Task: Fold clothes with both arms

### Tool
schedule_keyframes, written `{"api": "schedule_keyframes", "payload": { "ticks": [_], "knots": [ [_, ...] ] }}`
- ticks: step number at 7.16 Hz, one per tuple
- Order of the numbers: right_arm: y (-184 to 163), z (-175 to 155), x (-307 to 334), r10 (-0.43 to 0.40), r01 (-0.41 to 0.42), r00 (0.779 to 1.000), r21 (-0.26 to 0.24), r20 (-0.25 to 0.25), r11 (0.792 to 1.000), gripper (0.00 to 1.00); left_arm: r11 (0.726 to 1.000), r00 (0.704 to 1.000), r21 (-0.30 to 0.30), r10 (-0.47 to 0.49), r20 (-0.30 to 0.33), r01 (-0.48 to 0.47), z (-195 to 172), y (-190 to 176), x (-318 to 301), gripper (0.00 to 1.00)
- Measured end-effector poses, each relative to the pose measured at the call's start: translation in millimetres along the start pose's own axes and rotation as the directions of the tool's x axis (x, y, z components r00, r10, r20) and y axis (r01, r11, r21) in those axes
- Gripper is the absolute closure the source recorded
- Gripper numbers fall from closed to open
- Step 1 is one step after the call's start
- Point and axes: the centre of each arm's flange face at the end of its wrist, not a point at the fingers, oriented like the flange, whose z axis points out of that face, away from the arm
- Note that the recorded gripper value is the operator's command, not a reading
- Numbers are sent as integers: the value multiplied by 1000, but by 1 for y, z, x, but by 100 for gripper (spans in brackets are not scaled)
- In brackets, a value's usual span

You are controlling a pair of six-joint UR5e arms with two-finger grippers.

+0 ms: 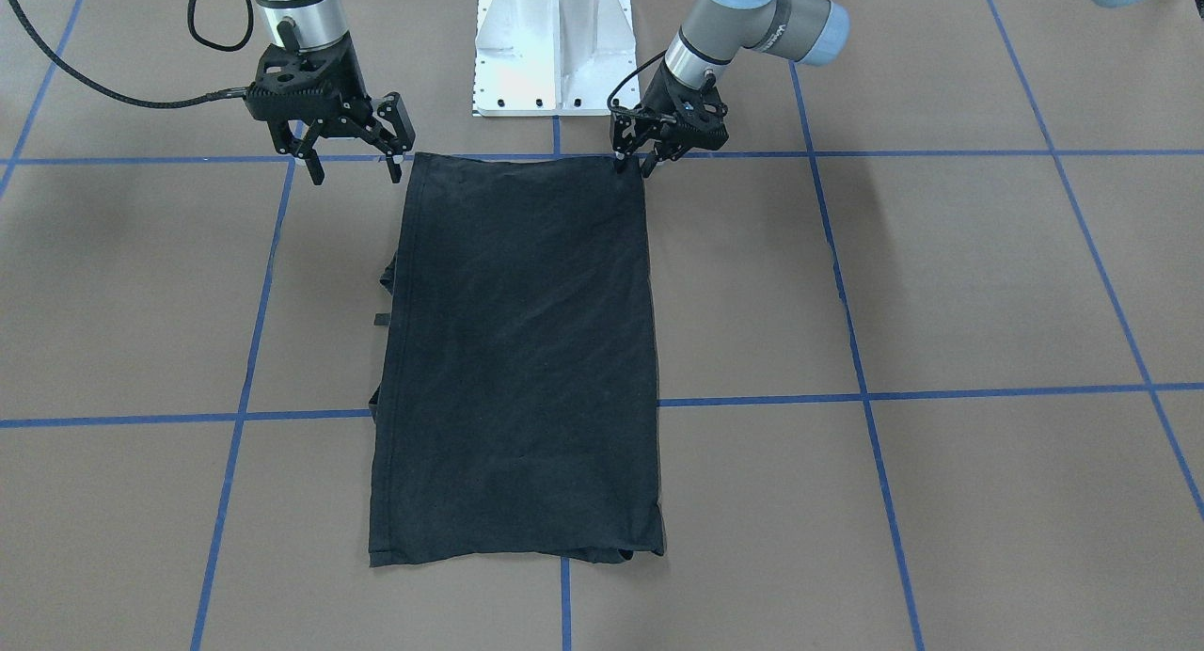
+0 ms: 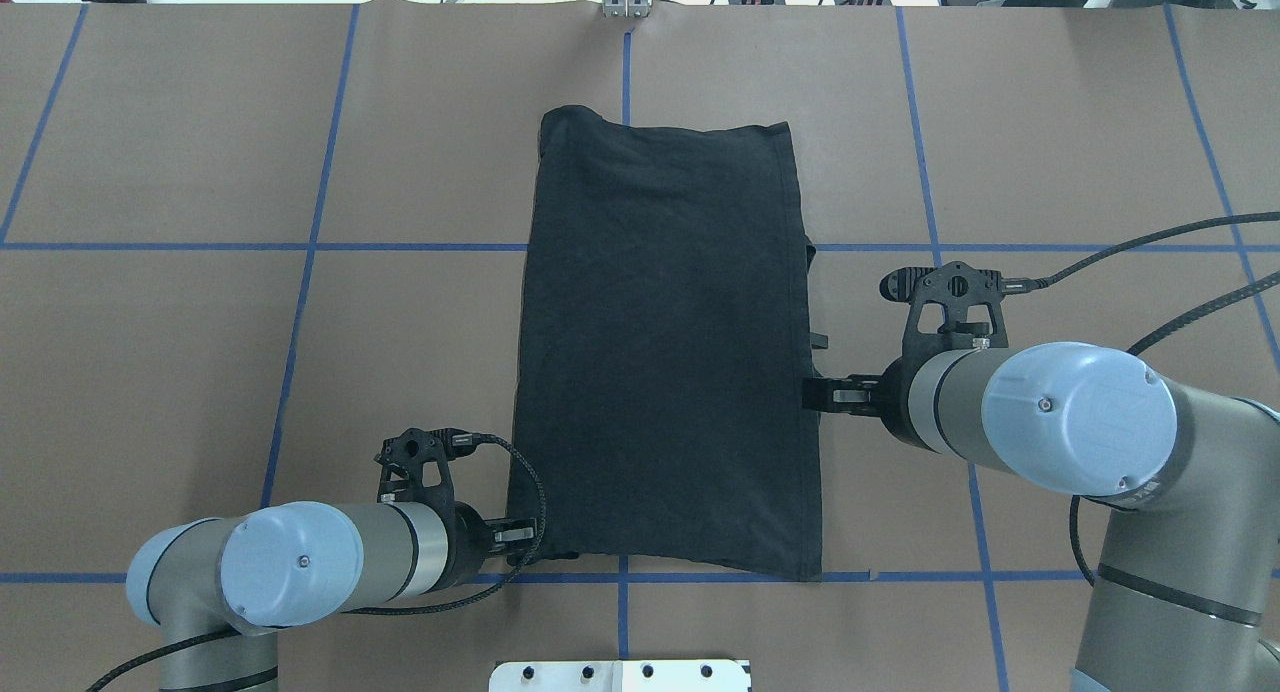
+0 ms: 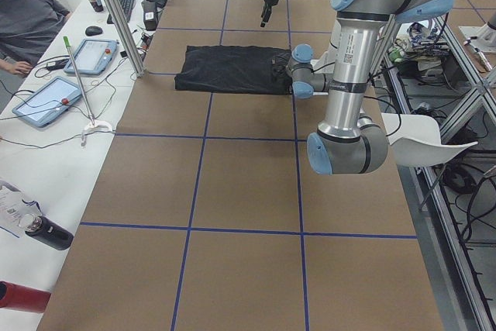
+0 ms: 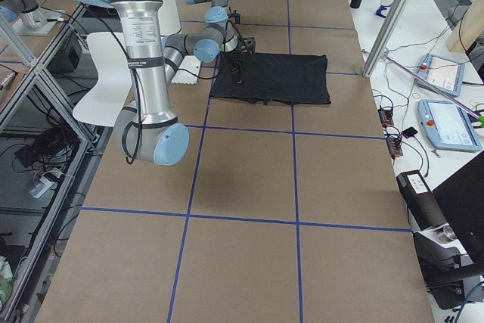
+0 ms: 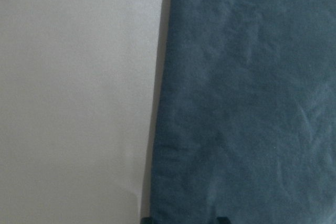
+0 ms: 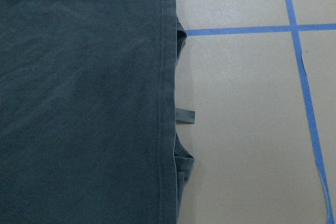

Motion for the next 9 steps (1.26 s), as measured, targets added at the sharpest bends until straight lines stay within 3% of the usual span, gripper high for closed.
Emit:
{"api": "schedule_keyframes", "payload": {
  "ticks": [3,7,9],
  "knots": [
    [0,-1,-1,-1,1,1000,0,3,1000,0,1000,1000,-4,2,0,-2,1,2,1,51],
    [0,-1,-2,-3,3,1000,0,4,1000,0,1000,1000,-4,2,1,-2,1,2,0,100],
    [0,-1,-2,-4,4,1000,0,5,1000,0,1000,1000,-3,-2,4,2,1,2,-2,100]
  ]
}}
